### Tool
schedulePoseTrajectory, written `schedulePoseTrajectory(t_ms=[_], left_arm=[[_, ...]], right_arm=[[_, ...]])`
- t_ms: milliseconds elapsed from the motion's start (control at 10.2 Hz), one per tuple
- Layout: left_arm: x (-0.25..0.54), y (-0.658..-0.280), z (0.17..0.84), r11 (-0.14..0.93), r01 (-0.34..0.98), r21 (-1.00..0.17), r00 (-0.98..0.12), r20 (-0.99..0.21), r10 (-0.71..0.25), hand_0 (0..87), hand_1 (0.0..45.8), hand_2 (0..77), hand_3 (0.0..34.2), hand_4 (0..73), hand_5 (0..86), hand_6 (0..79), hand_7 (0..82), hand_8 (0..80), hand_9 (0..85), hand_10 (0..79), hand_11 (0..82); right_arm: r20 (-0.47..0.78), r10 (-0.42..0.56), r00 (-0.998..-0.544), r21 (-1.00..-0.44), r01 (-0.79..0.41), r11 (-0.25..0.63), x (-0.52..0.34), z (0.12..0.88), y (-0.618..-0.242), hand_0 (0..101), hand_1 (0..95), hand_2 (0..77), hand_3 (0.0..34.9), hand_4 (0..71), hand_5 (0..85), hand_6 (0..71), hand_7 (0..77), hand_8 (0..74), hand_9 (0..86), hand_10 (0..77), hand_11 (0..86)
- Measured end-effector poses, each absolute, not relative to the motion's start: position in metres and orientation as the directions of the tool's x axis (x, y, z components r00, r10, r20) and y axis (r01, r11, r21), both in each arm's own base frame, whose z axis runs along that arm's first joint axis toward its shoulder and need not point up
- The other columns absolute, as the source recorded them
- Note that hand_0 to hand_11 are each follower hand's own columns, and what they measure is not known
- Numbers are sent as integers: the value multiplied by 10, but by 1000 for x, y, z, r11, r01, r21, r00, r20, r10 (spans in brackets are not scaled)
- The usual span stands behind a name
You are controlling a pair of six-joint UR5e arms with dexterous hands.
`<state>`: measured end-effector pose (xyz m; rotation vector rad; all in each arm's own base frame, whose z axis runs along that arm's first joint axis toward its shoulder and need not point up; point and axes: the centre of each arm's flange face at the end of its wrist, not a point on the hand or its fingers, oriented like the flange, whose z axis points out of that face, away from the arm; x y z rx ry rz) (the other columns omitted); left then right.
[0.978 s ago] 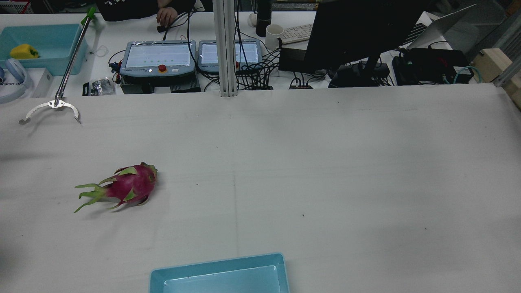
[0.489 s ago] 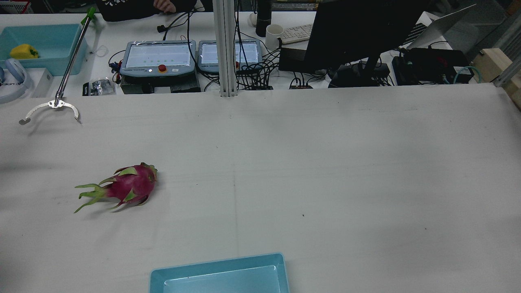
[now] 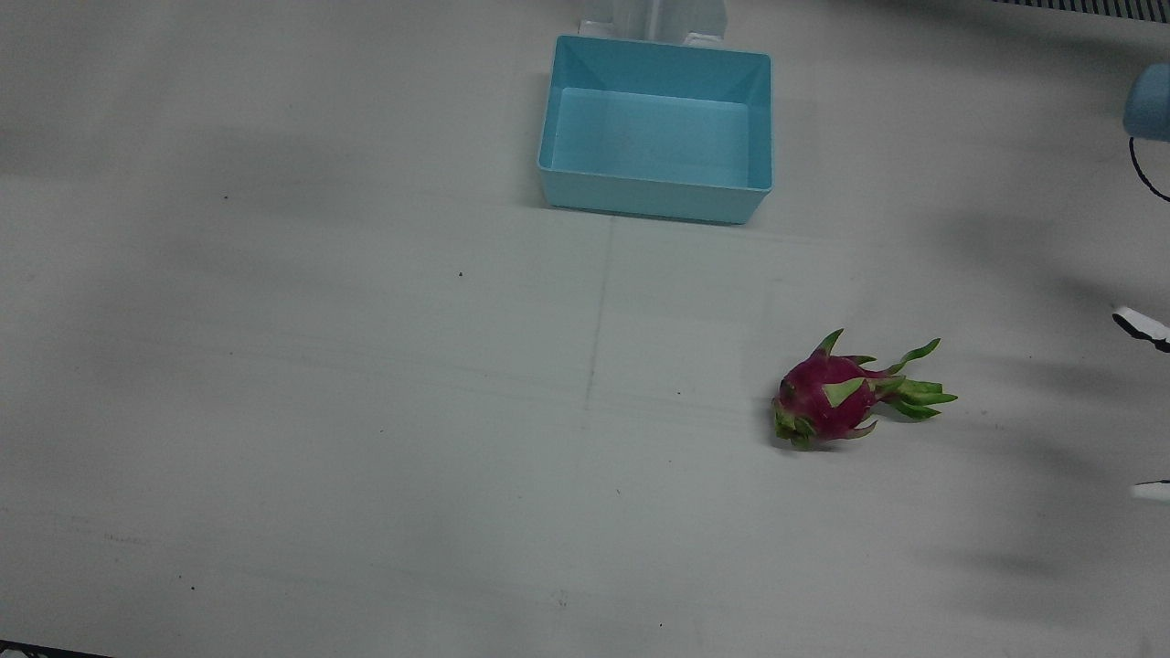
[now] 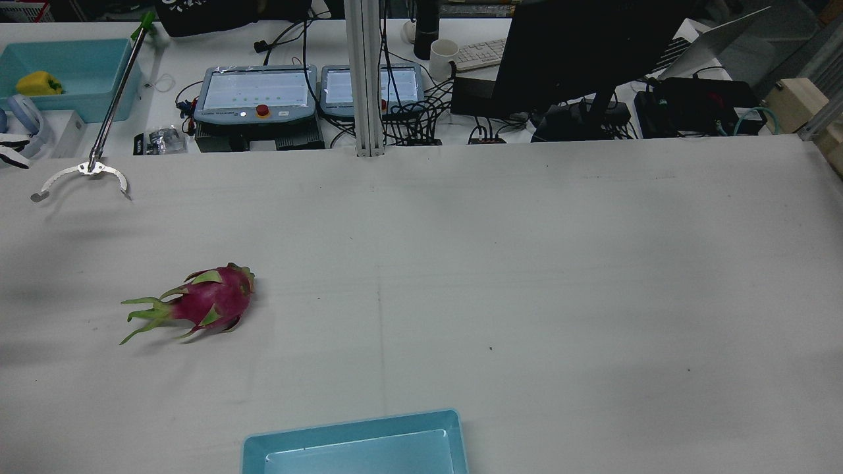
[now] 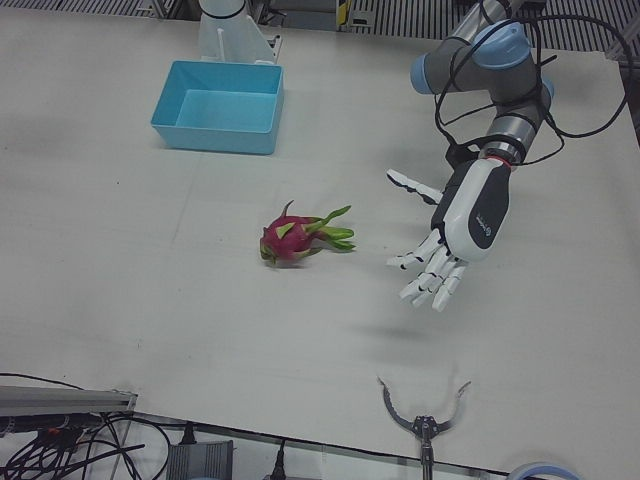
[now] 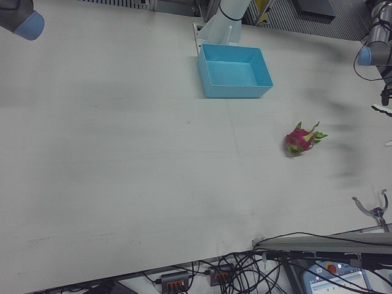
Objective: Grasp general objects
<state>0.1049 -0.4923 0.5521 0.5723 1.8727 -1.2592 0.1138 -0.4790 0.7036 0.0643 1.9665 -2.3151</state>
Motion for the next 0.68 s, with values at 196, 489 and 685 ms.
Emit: schedulePoseTrajectory(t_ms=[196, 489, 685], left_arm=[[133, -484, 548, 429, 771, -471, -497, -866, -56, 477, 0, 27, 33, 104, 289, 71, 169, 164, 55, 44, 55], [187, -470, 544, 397, 822, -408, -419, -906, -63, 506, 0, 16, 142, 71, 300, 49, 169, 142, 44, 27, 49], [247, -461, 522, 366, 854, -370, -359, -928, -101, 508, 0, 16, 205, 49, 289, 33, 147, 142, 22, 33, 49]], right_arm=[[-99, -51, -994, -982, 106, -159, 114, 704, -479, 0, 82, 16, 0, 0, 0, 0, 0, 0, 5, 0, 5], [-99, -52, -994, -982, 106, -159, 114, 704, -479, 1, 82, 16, 0, 0, 0, 0, 0, 0, 5, 0, 5], [-99, -52, -994, -982, 106, -159, 114, 704, -479, 1, 82, 16, 0, 0, 5, 0, 0, 0, 5, 0, 5]])
